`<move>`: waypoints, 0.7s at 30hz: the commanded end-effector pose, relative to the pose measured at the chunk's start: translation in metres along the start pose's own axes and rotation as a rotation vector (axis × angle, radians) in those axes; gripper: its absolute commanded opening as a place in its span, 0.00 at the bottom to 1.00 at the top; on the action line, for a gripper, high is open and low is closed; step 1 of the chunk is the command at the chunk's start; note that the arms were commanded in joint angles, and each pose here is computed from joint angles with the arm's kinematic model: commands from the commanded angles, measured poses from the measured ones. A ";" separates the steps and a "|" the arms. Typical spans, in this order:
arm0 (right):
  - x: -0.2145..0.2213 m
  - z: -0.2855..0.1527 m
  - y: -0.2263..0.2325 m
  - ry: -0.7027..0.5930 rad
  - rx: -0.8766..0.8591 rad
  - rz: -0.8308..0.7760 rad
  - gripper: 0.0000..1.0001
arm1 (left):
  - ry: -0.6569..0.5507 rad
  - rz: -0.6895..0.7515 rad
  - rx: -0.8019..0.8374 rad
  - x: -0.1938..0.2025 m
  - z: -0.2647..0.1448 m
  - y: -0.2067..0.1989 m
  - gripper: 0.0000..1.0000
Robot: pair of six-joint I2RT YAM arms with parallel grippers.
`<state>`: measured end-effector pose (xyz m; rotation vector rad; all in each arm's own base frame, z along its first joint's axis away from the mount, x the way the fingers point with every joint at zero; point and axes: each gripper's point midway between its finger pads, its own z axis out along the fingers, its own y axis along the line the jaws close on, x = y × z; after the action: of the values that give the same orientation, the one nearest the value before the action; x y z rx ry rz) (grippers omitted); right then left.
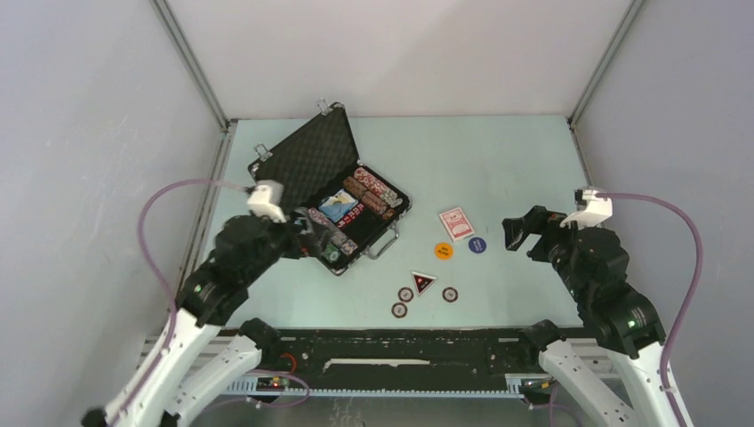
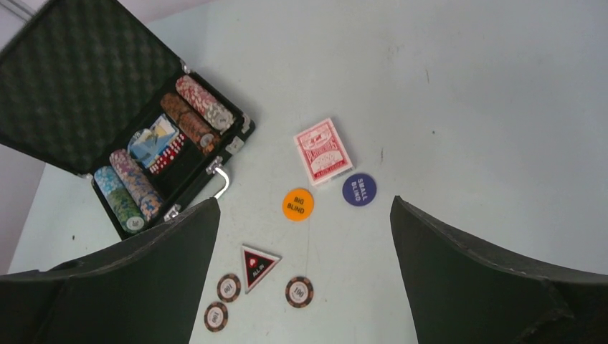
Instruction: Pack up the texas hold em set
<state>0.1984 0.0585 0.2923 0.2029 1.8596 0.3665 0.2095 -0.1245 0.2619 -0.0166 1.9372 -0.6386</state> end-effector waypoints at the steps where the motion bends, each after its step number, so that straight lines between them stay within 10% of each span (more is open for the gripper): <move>1: 0.015 0.006 0.005 0.100 -0.001 0.005 1.00 | 0.061 0.044 -0.021 0.007 0.022 -0.032 1.00; 13: -0.003 -0.012 -0.029 -0.011 0.178 0.085 1.00 | 0.400 0.073 0.077 0.099 0.136 -0.157 1.00; 21: -0.003 -0.013 -0.035 -0.017 0.207 0.082 1.00 | 0.405 -0.167 -0.122 0.113 0.230 -0.200 1.00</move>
<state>0.1897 0.0296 0.2794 0.3817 1.8992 0.2451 0.2678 -0.3914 0.1609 0.1485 2.4138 -0.6345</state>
